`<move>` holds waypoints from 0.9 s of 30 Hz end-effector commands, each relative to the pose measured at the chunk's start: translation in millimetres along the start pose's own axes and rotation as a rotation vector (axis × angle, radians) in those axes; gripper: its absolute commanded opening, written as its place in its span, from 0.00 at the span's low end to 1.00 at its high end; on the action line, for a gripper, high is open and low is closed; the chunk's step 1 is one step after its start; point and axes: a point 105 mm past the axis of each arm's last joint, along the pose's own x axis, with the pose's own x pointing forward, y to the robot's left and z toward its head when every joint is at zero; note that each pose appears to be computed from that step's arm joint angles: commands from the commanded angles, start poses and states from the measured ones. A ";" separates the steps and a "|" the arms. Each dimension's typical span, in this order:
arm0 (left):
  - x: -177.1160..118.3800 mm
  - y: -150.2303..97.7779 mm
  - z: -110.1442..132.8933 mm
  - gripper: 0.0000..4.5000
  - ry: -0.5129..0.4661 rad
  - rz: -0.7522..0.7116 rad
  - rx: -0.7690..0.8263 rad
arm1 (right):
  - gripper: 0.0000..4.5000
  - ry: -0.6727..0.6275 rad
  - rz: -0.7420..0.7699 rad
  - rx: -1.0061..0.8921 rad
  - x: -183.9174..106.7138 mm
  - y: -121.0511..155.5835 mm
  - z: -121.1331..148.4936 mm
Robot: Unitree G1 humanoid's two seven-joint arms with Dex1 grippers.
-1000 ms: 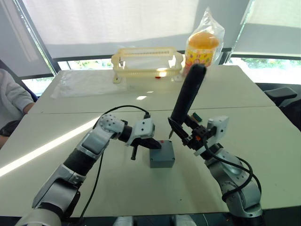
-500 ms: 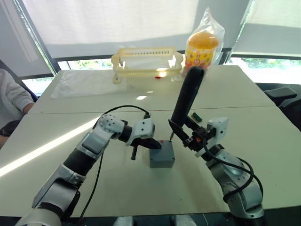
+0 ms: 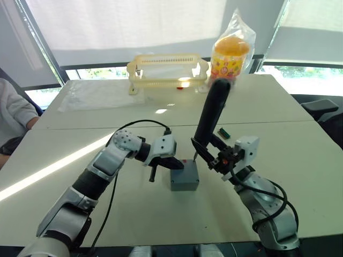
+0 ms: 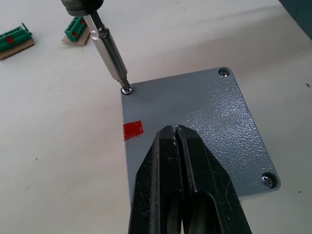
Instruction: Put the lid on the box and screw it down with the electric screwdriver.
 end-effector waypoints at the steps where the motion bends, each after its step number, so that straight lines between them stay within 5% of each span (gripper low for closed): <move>1: 2.4 -7.1 -19.0 0.00 0.072 -0.020 -0.045 | 0.39 0.028 0.021 -0.043 -2.0 3.2 -7.7; 27: 6.6 -15.1 -24.9 0.00 0.091 -0.047 -0.020 | 0.39 0.166 0.029 -0.044 -12.4 -0.5 -30.7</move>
